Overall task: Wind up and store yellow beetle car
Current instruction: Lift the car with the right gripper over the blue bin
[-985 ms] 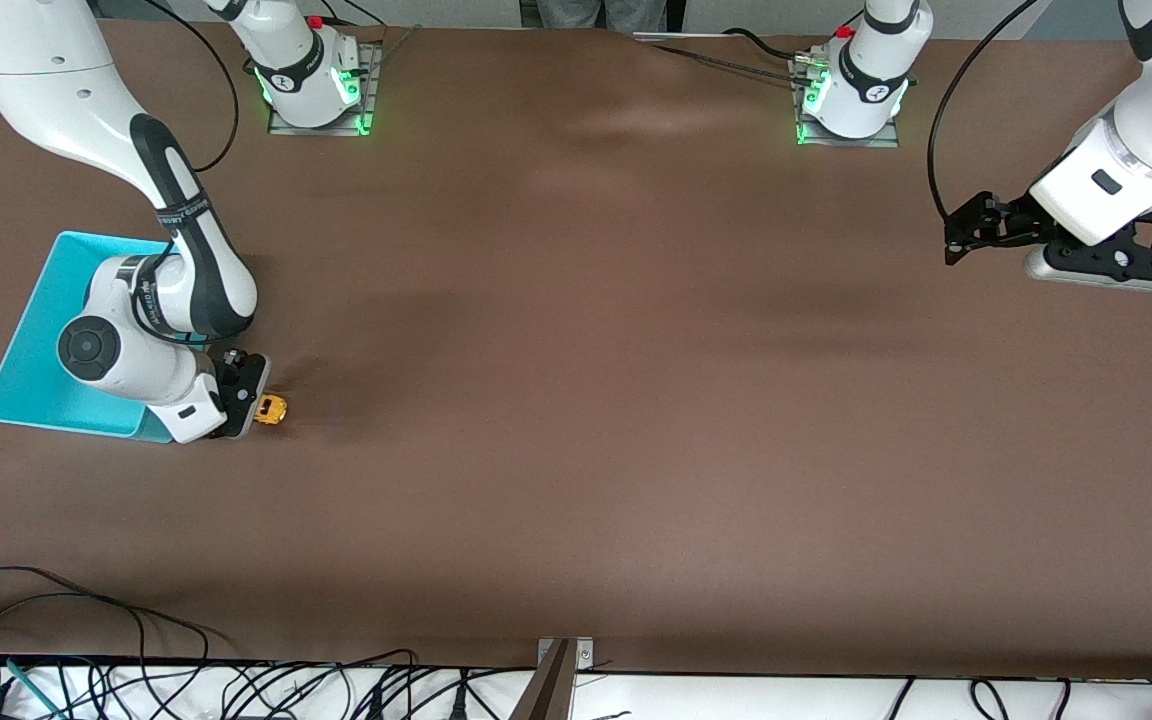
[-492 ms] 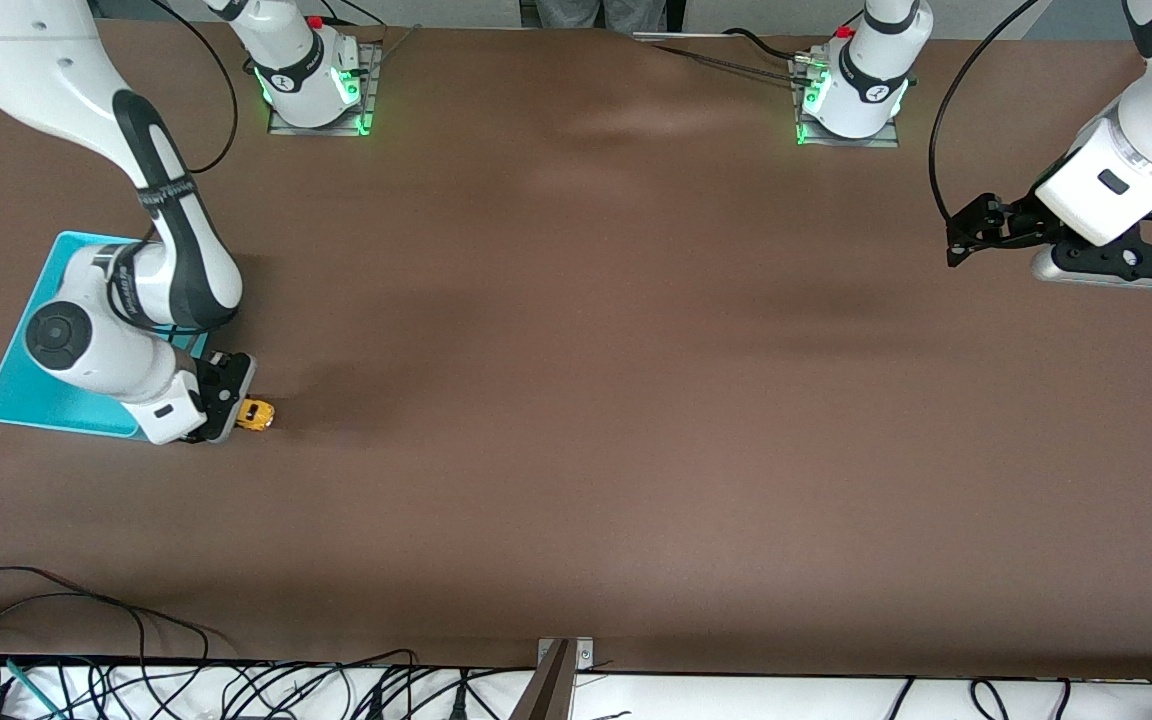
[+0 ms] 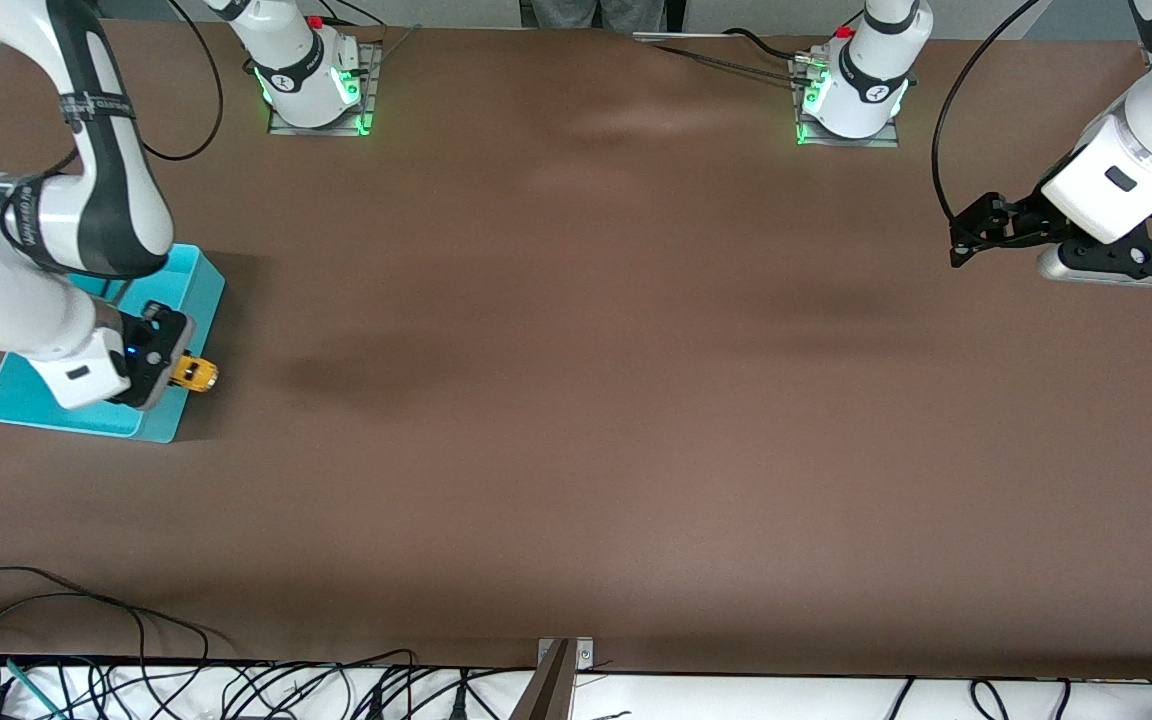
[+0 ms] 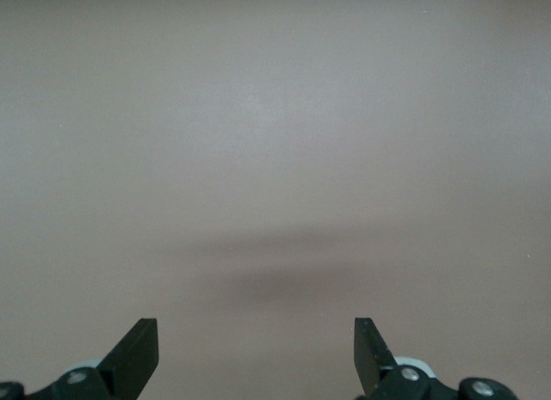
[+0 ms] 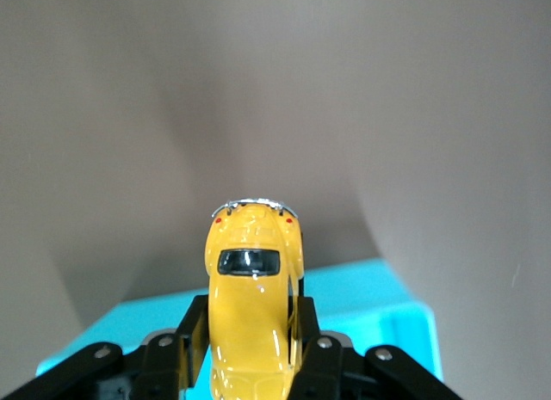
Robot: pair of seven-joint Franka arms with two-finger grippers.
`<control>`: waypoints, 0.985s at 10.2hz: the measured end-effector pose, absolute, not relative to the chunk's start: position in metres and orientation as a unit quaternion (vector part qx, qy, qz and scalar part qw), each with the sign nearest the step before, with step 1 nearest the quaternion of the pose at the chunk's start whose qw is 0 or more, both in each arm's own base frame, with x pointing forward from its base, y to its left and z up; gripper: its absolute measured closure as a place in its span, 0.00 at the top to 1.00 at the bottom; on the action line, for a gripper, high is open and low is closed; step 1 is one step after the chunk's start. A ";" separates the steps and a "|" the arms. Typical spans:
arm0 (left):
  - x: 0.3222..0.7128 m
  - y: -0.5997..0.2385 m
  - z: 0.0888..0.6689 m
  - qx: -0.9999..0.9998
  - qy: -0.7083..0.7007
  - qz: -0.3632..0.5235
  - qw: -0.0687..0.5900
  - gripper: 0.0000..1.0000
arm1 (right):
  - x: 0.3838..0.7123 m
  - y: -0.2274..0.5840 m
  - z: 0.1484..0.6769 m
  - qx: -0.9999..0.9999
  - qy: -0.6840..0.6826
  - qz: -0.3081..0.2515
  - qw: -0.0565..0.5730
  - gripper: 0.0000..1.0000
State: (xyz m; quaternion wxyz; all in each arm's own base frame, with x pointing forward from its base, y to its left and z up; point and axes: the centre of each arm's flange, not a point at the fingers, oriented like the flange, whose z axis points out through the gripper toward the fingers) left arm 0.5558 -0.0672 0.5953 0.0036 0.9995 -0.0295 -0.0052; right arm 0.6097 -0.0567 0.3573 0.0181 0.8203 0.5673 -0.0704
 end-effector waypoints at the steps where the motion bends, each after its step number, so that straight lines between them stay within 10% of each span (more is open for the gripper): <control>1: 0.556 -0.067 0.595 1.000 -0.029 -0.005 0.004 1.00 | 0.597 -0.079 0.355 0.828 0.555 -0.079 0.024 0.44; 10: 0.556 -0.066 0.596 1.000 -0.028 -0.005 0.004 1.00 | 0.518 -0.180 0.251 0.843 0.532 -0.061 0.055 0.44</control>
